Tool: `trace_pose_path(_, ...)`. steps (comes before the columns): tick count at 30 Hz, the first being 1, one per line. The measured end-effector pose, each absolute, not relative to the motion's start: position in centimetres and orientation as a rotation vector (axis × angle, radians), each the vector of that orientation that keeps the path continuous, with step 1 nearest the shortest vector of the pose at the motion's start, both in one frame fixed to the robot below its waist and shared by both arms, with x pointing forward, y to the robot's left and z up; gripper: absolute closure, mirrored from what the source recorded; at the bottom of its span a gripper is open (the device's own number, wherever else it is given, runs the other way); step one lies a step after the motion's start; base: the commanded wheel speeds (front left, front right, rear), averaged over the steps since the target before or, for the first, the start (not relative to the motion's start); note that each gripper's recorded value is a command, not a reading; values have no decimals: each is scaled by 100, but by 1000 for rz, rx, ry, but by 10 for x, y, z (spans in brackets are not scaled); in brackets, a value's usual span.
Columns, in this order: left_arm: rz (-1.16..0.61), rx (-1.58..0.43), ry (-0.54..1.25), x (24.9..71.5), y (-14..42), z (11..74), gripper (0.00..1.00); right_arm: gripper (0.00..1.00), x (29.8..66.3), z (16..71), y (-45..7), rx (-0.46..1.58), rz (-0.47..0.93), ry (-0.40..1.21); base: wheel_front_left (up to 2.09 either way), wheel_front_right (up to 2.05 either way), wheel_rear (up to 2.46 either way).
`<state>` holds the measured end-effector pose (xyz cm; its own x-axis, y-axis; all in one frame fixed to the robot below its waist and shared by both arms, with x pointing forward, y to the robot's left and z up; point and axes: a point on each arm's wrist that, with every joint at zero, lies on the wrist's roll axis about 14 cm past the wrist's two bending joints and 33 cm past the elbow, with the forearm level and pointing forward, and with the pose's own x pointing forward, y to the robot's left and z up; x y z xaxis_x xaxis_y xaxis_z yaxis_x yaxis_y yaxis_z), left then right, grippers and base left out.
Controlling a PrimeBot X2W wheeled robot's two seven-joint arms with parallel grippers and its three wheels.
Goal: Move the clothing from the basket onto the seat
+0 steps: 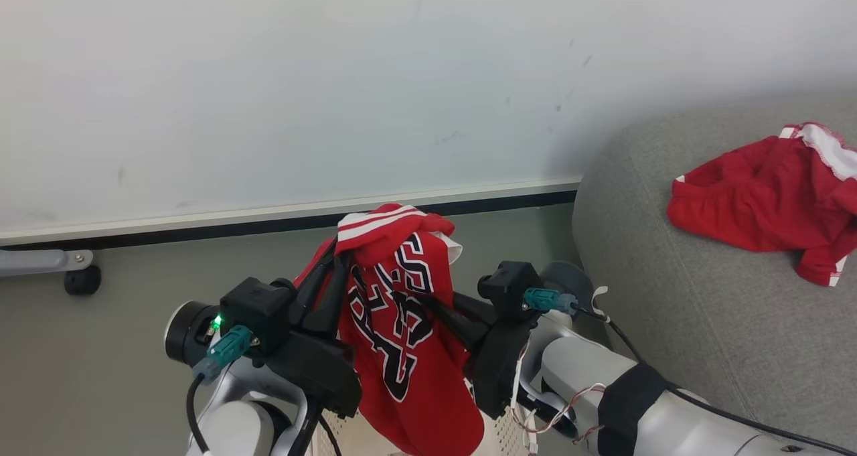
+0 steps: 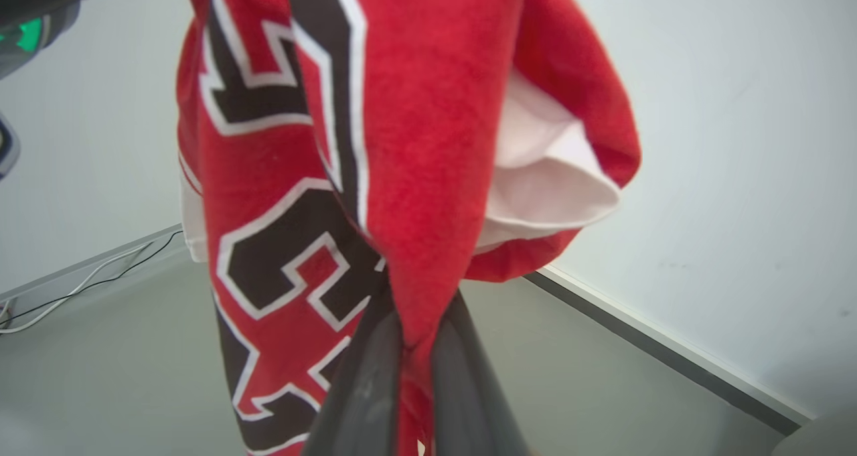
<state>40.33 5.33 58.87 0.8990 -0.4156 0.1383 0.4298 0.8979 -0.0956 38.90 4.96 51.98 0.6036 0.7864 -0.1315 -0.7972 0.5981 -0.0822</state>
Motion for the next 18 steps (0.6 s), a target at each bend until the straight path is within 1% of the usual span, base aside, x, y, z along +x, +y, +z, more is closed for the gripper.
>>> trace_pose_path(2,-436,-135,-107,404,52,586,75,100,394,525,42,-132,896,78,0,0,0)
trace_pose_path(3,-435,-142,-111,405,52,586,62,100,397,528,37,-128,883,74,0,0,0)
trace_pose_path(4,-430,-146,-109,405,52,584,54,100,399,531,32,-122,869,71,0,0,0)
trace_pose_path(5,-434,-150,-105,405,50,583,25,100,402,534,27,-117,854,66,0,0,0)
trace_pose_path(7,-440,-154,-101,405,47,581,0,100,405,538,21,-106,836,61,0,0,0)
trace_pose_path(18,-520,-189,-90,404,14,571,0,100,428,572,-49,-49,646,0,0,0,0)
